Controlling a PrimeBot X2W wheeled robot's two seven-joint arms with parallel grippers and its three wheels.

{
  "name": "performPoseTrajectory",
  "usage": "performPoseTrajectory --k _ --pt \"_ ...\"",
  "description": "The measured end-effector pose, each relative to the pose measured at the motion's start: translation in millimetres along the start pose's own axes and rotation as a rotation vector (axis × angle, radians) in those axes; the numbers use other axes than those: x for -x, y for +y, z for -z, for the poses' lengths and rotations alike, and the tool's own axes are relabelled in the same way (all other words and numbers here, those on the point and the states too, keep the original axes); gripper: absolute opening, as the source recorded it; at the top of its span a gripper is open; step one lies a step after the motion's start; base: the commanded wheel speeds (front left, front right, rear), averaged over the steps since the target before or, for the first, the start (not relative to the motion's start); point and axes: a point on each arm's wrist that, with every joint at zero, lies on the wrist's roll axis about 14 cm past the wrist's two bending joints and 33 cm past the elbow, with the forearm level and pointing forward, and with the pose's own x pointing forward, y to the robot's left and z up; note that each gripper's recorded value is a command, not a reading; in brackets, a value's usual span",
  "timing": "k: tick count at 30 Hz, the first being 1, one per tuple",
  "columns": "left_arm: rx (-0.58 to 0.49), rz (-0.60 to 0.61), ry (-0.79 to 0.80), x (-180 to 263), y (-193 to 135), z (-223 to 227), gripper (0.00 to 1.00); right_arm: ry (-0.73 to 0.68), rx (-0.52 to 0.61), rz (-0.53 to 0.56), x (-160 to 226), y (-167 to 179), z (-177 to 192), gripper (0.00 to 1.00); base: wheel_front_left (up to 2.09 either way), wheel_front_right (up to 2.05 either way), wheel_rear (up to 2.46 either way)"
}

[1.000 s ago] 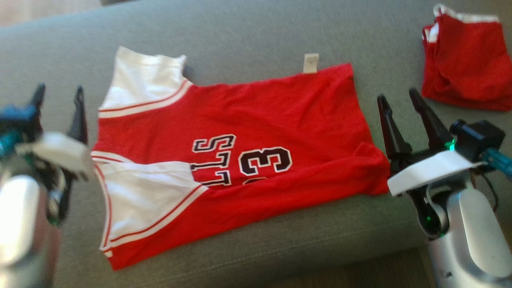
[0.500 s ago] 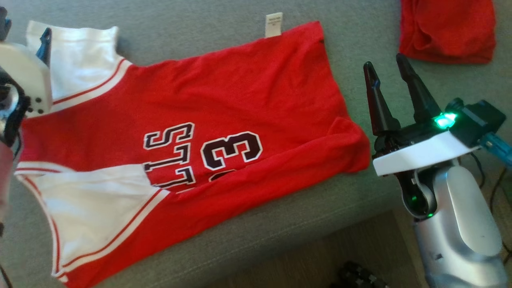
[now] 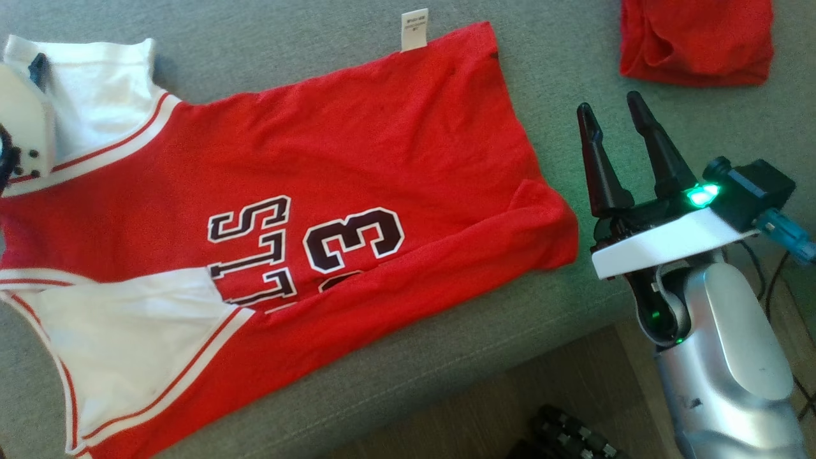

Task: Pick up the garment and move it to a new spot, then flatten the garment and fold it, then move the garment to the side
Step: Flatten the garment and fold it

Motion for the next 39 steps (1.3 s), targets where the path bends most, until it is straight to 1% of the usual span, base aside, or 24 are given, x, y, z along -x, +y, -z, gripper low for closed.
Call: performPoseTrajectory --k 3,5,7,12,16,18,20,24,28,30,31,36,39 --pt "0.008 0.016 -0.024 4 -4 -2 0.00 0.005 -0.006 0.000 -1 1 3 1.00 0.00 0.00 0.00" --pt "0.010 0.011 -0.070 9 -1 -9 0.00 0.008 -0.004 -0.009 -3 4 4 1.00 0.00 0.00 0.00" --pt "0.007 0.006 -0.135 15 1 -21 0.00 0.016 0.002 -0.021 -7 8 4 1.00 0.00 0.00 0.00" --pt "0.040 -0.005 -0.294 39 5 -50 0.00 0.056 -0.017 -0.047 -28 20 3 1.00 0.00 0.00 0.00" --pt "0.068 -0.029 -0.427 67 11 -72 0.00 0.140 -0.052 -0.037 -45 22 12 1.00 0.00 0.00 0.00" --pt "0.076 -0.037 -0.466 80 9 -74 0.00 0.191 -0.085 -0.032 -52 24 20 1.00 0.00 0.00 0.00" --pt "0.113 -0.053 -0.493 92 8 -71 0.00 0.240 -0.106 -0.029 -58 28 28 1.00 0.00 0.00 0.00" --pt "0.143 -0.058 -0.518 114 -2 -62 0.00 0.302 -0.093 -0.041 -73 38 35 1.00 0.00 0.00 0.00" --pt "0.156 -0.066 -0.537 128 -7 -60 0.00 0.333 -0.027 -0.069 -85 46 38 1.00 0.00 0.00 0.00" --pt "0.161 -0.072 -0.559 136 -9 -62 0.00 0.363 0.069 -0.094 -90 46 42 1.00 0.00 0.00 0.00" --pt "0.162 -0.074 -0.566 140 -10 -63 0.00 0.376 0.093 -0.098 -92 46 45 1.00 0.00 0.00 0.00" --pt "0.164 -0.077 -0.576 150 -13 -59 0.00 0.456 0.183 -0.126 -93 46 65 1.00 0.00 0.00 0.00" --pt "0.163 -0.072 -0.577 151 -15 -57 0.00 0.482 0.240 -0.153 -97 49 72 1.00 0.00 0.00 0.00"
